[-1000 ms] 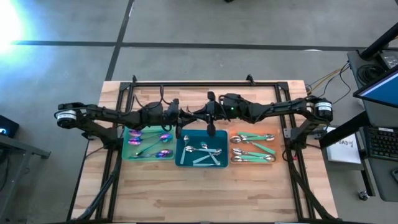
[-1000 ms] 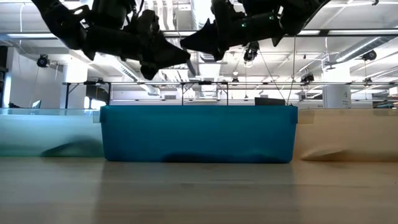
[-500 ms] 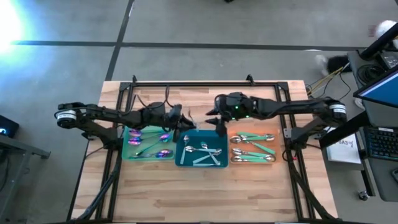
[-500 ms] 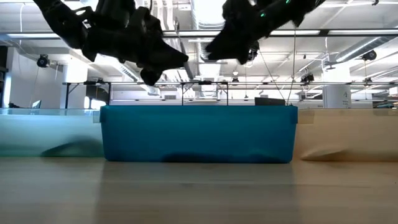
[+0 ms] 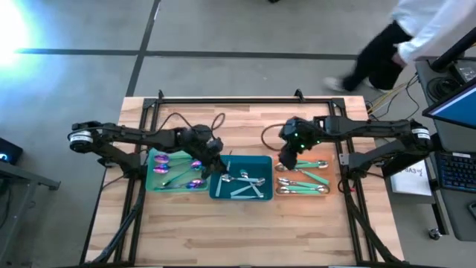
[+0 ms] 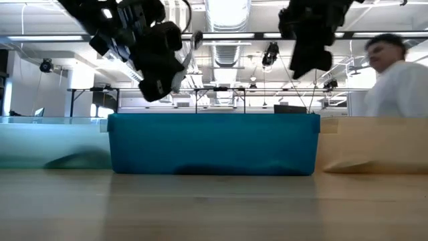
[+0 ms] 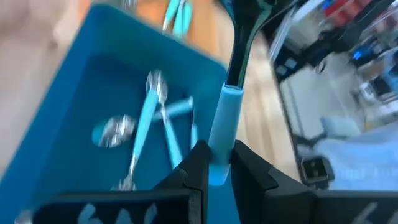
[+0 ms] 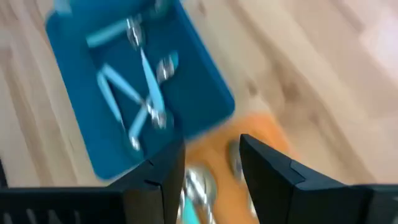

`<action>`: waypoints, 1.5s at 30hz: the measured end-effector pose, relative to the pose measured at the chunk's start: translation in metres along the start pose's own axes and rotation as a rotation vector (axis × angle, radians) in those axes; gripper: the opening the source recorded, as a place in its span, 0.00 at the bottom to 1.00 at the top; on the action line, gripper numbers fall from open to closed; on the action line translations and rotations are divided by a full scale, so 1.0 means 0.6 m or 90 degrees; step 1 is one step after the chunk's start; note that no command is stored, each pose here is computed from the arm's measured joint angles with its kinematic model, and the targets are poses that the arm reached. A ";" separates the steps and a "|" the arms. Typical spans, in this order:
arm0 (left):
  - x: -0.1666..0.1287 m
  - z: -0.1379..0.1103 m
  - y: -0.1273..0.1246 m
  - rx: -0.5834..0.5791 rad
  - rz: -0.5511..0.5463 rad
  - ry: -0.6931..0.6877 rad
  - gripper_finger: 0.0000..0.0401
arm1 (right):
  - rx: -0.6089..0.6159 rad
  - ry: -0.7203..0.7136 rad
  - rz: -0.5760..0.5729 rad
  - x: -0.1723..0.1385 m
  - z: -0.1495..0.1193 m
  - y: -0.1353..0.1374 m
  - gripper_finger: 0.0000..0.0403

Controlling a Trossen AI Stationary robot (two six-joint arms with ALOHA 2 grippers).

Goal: Sort silverware by color (type)
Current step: Put the blue spoon into the blue bin, then return to Home Position

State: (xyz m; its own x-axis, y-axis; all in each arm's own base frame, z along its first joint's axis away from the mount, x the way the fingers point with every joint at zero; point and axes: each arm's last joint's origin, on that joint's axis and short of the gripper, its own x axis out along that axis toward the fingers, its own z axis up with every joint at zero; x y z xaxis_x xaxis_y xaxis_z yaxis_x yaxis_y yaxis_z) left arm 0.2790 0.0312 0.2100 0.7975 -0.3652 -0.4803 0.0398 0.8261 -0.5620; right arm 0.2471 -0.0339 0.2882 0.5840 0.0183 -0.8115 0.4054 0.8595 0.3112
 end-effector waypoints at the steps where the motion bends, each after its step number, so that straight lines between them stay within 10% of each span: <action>1: 0.003 0.000 -0.001 -0.011 0.007 0.023 0.06 | 0.008 0.018 -0.005 -0.001 -0.006 0.001 0.35; 9: 0.060 0.004 0.009 -0.072 0.049 0.190 0.07 | 0.033 0.109 -0.025 0.002 -0.038 0.020 0.31; 18: 0.090 0.015 0.006 -0.047 0.046 0.235 0.33 | 0.037 0.178 -0.050 -0.002 -0.064 0.031 0.29; 33: 0.003 0.027 -0.120 0.138 0.172 0.083 0.30 | -0.045 0.144 -0.212 -0.023 -0.143 0.031 0.27; 45: -0.111 -0.025 -0.176 0.138 0.295 -0.074 0.30 | -0.047 -0.035 -0.099 -0.003 -0.198 0.003 0.27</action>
State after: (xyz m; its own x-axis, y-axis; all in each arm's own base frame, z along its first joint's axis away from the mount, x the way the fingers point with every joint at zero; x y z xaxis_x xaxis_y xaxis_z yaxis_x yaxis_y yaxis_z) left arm 0.2126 -0.0379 0.2913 0.8220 0.0996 -0.5607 -0.2193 0.9640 -0.1502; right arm 0.1634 0.0286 0.2313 0.5567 -0.1431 -0.8183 0.4423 0.8849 0.1461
